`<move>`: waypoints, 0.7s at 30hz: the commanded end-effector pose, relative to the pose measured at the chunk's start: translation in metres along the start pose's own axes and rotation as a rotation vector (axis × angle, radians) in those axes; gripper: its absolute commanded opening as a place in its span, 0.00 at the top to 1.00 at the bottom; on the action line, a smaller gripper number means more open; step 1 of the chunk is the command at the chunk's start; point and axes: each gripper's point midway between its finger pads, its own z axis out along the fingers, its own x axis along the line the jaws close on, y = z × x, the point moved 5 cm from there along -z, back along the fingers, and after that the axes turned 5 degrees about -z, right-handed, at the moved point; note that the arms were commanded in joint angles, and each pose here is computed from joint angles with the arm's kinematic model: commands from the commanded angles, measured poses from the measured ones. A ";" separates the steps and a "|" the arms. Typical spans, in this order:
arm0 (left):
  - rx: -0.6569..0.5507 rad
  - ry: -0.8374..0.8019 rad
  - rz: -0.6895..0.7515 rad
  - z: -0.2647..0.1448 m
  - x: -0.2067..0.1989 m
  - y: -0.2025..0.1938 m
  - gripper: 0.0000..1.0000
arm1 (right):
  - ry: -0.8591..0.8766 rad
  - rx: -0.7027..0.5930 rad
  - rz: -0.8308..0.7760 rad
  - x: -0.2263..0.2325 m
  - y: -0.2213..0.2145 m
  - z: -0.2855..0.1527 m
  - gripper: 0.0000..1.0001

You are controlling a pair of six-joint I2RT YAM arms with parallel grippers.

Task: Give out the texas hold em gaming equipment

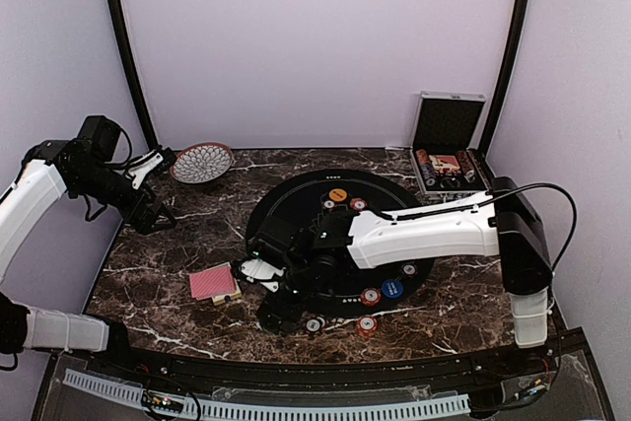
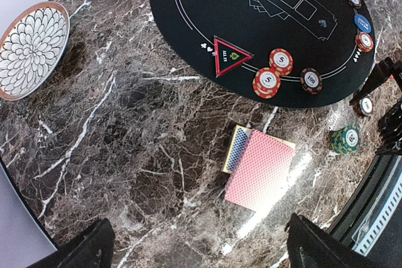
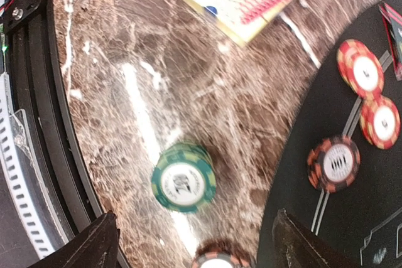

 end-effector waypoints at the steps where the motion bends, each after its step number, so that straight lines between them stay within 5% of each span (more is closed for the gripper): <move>1: 0.003 -0.008 0.003 -0.007 -0.004 0.001 0.01 | 0.021 -0.015 -0.067 0.013 0.012 0.012 0.15; 21: 0.001 -0.007 0.005 -0.009 -0.005 0.000 0.01 | -0.023 0.018 -0.097 0.019 0.008 0.040 0.26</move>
